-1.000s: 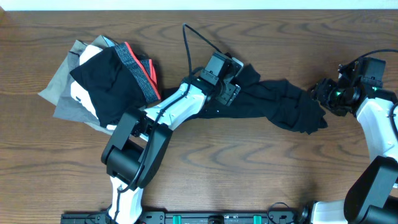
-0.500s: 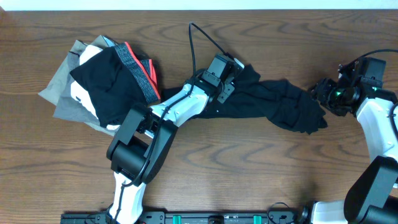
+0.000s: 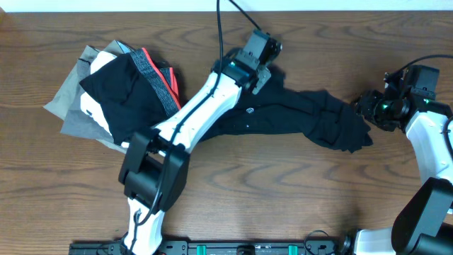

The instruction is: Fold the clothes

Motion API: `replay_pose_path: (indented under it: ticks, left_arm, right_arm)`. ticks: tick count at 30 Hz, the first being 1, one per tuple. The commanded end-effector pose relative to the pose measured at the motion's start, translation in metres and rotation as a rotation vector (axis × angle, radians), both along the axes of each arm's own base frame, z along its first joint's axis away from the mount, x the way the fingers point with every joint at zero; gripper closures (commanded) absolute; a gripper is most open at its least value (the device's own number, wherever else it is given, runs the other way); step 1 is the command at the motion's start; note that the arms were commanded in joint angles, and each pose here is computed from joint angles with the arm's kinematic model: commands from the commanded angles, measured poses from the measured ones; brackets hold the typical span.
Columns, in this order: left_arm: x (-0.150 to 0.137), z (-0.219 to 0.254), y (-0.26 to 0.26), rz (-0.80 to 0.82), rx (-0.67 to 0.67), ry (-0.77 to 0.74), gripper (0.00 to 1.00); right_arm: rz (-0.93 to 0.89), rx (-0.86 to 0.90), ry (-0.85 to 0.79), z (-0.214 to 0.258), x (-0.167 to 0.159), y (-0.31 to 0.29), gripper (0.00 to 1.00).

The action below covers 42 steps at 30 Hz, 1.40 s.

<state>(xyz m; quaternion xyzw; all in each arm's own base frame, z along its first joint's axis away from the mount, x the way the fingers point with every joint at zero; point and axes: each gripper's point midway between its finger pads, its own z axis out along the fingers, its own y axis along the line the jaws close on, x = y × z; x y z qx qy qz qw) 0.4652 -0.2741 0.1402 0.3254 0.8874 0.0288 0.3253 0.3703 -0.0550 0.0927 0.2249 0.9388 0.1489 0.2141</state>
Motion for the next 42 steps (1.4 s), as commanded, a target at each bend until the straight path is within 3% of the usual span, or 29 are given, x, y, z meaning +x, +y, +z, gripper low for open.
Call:
replay_pose_path:
  ticks: [1, 6, 11, 22, 31, 33, 36, 38, 41, 42]
  left_arm:
    - [0.000, 0.075, 0.015, 0.052, -0.022, -0.127, 0.94]
    - [-0.021, 0.126, 0.056, 0.154, 0.037, -0.197, 0.94]
    - [-0.050, 0.166, 0.086, 0.219, 0.039, -0.229, 0.94]
    - [-0.081, 0.203, 0.125, 0.303, 0.066, -0.281, 0.94]
    - [-0.093, 0.223, 0.142, 0.353, 0.068, -0.329, 0.94]
    - [-0.094, 0.223, 0.143, 0.353, 0.069, -0.327, 0.94]
    - [-0.095, 0.222, 0.144, 0.352, 0.076, -0.320, 0.94]
    - [-0.096, 0.221, 0.144, 0.351, 0.080, -0.317, 0.94]
    - [-0.096, 0.221, 0.147, 0.361, 0.094, -0.321, 0.94]
    - [-0.097, 0.221, 0.149, 0.367, 0.101, -0.324, 0.94]
  right_arm:
    - [0.082, -0.020, -0.021, 0.000, 0.002, 0.006, 0.43]
    - [0.256, 0.063, -0.122, 0.013, 0.010, 0.040, 0.36]
    - [0.333, 0.057, -0.120, 0.011, 0.012, 0.068, 0.34]
    - [0.479, 0.023, 0.000, -0.038, 0.008, 0.121, 0.26]
    - [0.702, 0.081, -0.047, -0.052, 0.002, 0.158, 0.26]
    - [0.714, 0.074, -0.045, -0.052, 0.002, 0.162, 0.31]
    - [0.732, 0.072, -0.048, -0.052, 0.000, 0.167, 0.65]
    - [0.732, 0.077, -0.051, -0.051, 0.000, 0.167, 0.83]
    - [0.724, 0.081, -0.074, -0.042, 0.002, 0.165, 0.99]
    - [0.725, 0.099, -0.095, -0.034, 0.003, 0.165, 0.99]
